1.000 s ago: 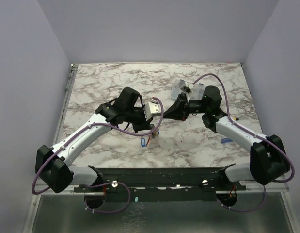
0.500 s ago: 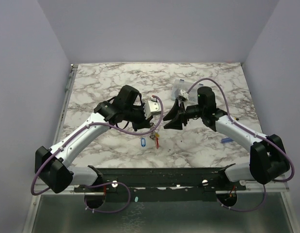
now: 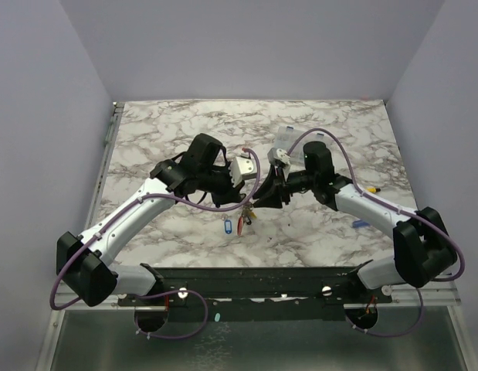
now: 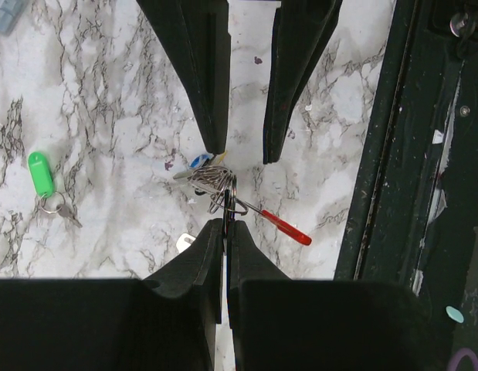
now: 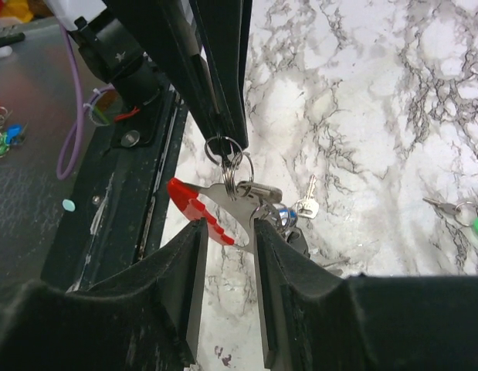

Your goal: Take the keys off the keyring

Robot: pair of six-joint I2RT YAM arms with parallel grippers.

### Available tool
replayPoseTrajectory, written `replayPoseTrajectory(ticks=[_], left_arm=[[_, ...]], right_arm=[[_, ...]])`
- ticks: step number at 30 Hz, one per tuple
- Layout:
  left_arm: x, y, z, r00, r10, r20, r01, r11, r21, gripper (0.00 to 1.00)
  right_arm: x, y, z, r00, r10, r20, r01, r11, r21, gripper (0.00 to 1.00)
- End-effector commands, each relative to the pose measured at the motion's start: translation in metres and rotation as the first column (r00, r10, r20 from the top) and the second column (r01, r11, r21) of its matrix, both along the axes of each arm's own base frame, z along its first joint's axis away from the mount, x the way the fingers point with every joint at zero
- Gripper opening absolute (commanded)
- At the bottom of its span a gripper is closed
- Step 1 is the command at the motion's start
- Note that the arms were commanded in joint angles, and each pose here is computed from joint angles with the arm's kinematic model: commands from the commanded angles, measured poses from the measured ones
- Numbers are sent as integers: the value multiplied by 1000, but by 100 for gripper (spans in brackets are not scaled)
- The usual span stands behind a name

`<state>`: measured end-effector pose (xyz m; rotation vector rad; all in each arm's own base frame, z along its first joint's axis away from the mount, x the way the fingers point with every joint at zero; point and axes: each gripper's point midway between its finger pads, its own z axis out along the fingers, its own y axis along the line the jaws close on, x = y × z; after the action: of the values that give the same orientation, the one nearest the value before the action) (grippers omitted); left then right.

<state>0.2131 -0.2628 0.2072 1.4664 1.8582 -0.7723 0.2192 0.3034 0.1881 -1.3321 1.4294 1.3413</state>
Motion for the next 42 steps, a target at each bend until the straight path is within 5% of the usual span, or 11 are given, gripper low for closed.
replayPoseTrajectory(ticks=[1,13,20,23,40,42], left_arm=[[9,-9,18,999,21,25,-20,998,-52,0],[15,-12,22,997,79,8,-78,994,-76,0],[15,-10,19,996,85,8,-84,994,-70,0],[15,-4,17,996,81,21,-80,995,-54,1],[4,16,10,957,-184,225,189,982,3,43],[0,12,9,946,-215,243,226,974,-20,57]], right_arm=[[9,13,9,999,-11,46,10,1000,29,37],[1,23,11,1000,17,13,-18,998,57,34],[2,23,13,1000,12,21,-13,998,61,1],[2,22,15,999,9,33,-11,998,55,1],[-12,15,22,986,116,120,-118,993,11,1],[-14,14,23,985,127,121,-130,991,17,1]])
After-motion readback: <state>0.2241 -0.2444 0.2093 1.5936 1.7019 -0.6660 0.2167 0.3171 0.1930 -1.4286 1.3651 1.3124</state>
